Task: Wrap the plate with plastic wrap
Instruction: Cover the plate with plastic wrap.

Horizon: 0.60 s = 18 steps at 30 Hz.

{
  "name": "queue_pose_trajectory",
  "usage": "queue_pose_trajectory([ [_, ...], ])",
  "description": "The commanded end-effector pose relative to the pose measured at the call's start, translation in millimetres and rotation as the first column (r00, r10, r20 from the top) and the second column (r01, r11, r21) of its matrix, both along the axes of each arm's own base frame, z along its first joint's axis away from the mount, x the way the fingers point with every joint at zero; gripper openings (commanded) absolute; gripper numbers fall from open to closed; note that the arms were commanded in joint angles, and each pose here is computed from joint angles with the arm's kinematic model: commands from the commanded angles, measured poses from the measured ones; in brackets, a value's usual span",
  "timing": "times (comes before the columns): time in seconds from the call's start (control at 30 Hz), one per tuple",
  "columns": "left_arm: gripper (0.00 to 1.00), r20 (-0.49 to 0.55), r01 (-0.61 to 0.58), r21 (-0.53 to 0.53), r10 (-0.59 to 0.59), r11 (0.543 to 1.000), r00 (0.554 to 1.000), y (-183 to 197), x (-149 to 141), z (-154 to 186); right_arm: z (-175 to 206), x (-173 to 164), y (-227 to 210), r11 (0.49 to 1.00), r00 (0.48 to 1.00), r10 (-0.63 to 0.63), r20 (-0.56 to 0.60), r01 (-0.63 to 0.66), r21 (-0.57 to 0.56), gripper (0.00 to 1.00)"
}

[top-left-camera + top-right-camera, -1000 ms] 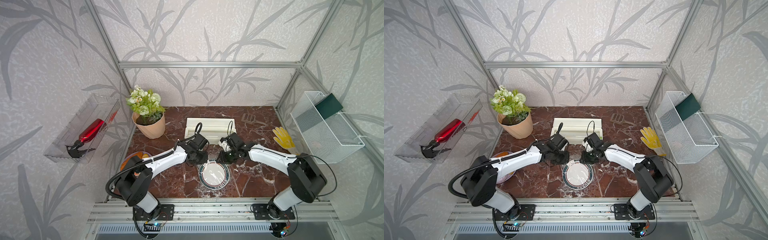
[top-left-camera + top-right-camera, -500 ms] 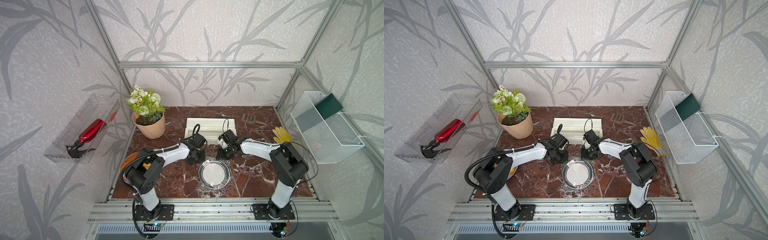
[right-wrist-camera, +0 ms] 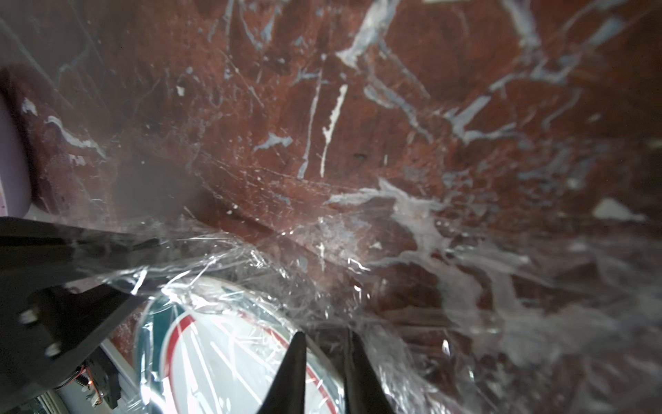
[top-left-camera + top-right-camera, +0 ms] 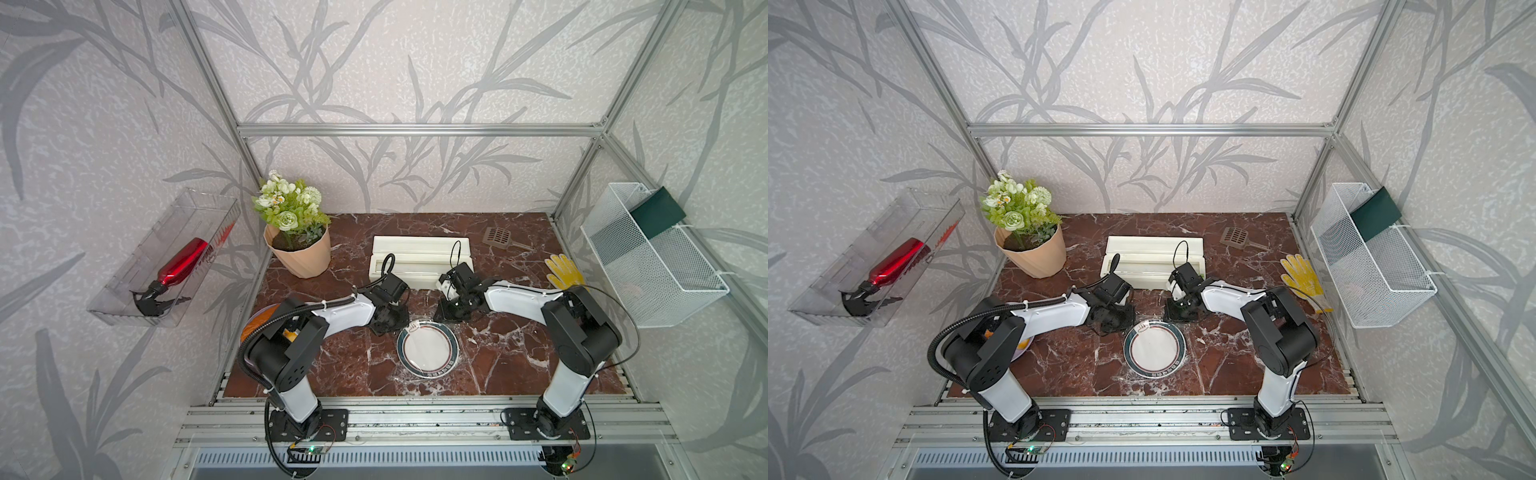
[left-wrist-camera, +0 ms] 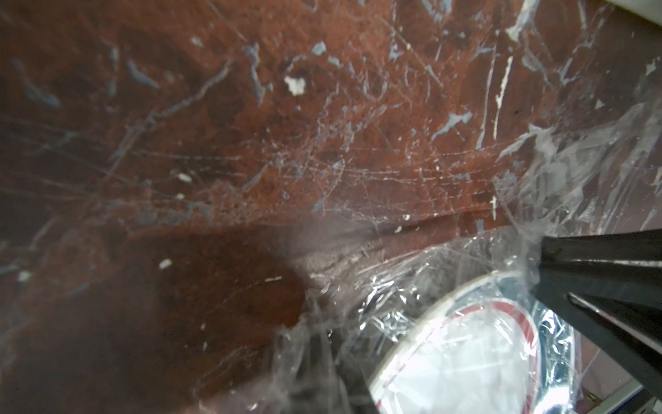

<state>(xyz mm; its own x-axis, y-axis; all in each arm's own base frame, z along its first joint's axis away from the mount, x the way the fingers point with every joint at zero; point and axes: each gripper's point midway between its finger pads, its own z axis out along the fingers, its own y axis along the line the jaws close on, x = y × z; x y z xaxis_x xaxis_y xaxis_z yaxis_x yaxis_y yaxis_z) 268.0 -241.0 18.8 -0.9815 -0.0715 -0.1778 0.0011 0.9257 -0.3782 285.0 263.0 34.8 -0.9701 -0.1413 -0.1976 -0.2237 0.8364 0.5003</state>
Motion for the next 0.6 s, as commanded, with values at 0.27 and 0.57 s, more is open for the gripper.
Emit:
queue_pose_trajectory([
  [0.27,0.09,-0.071,-0.009,0.025,0.011,1.000,0.997,12.4,-23.7,-8.3,60.0,-13.7,-23.6,1.000,0.995,-0.028,0.098,0.030,-0.010,0.30],
  [0.57,0.09,-0.063,-0.004,0.027,0.006,1.000,0.998,12.0,-22.2,-6.6,40.7,-88.1,-49.7,0.974,0.976,-0.207,-0.069,0.213,0.080,0.37],
])
